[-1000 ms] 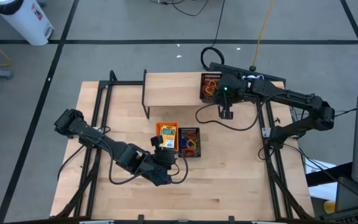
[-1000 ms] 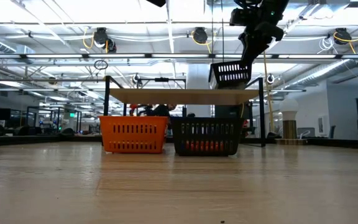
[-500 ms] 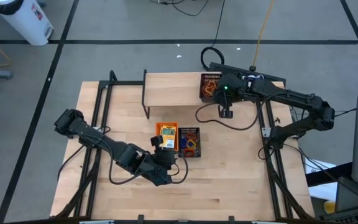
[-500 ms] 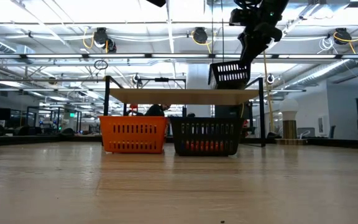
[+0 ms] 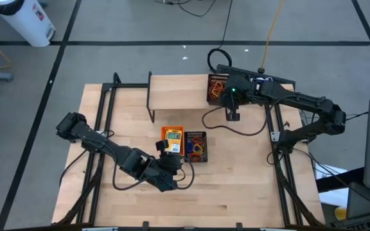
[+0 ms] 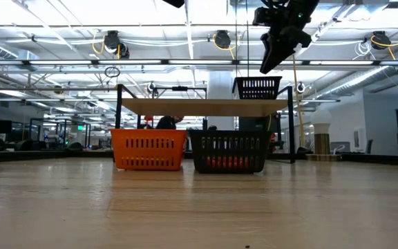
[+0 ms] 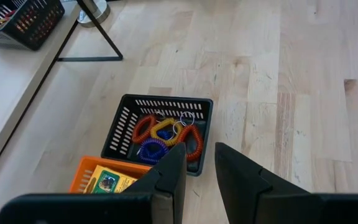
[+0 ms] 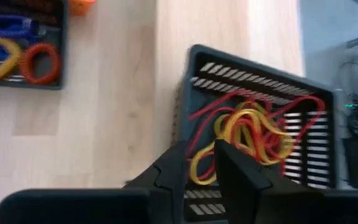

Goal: Pick & Place Office Desk Supplies
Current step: Put the black bin on the shelf

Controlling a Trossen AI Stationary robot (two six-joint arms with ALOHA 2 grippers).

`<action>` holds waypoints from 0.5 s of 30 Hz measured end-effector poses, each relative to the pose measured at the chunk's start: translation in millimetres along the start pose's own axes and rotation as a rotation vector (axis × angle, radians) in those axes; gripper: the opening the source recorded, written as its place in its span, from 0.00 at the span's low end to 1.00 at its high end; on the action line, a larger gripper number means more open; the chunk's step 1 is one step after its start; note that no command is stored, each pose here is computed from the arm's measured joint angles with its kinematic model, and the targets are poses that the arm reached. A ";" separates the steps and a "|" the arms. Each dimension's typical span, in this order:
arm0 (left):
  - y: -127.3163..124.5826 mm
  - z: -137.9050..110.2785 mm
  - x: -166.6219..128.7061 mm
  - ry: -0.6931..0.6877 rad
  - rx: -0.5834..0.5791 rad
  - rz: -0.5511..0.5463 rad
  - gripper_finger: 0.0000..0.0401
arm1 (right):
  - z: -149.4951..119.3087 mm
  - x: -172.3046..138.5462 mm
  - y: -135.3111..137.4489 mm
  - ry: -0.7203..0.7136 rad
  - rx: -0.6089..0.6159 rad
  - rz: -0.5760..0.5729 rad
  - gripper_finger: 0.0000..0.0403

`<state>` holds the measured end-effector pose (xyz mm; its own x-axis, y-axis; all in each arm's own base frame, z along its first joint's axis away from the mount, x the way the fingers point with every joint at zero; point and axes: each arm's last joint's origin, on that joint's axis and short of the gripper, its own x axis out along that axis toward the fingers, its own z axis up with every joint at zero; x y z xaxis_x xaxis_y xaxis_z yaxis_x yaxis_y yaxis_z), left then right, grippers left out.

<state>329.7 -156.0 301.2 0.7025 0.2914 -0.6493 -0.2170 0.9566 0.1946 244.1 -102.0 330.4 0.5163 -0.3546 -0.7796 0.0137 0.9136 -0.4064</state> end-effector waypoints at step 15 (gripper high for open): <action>4.3 5.0 4.1 -0.022 0.062 0.001 0.22 | 19.6 -44.5 43.0 -0.194 -0.069 0.012 0.21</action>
<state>335.1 -150.7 303.1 0.7171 0.2916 -0.6330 -0.1753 0.9545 0.2410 238.6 -43.1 357.0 0.6711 -0.2931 -0.6810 -0.0482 0.8993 -0.4346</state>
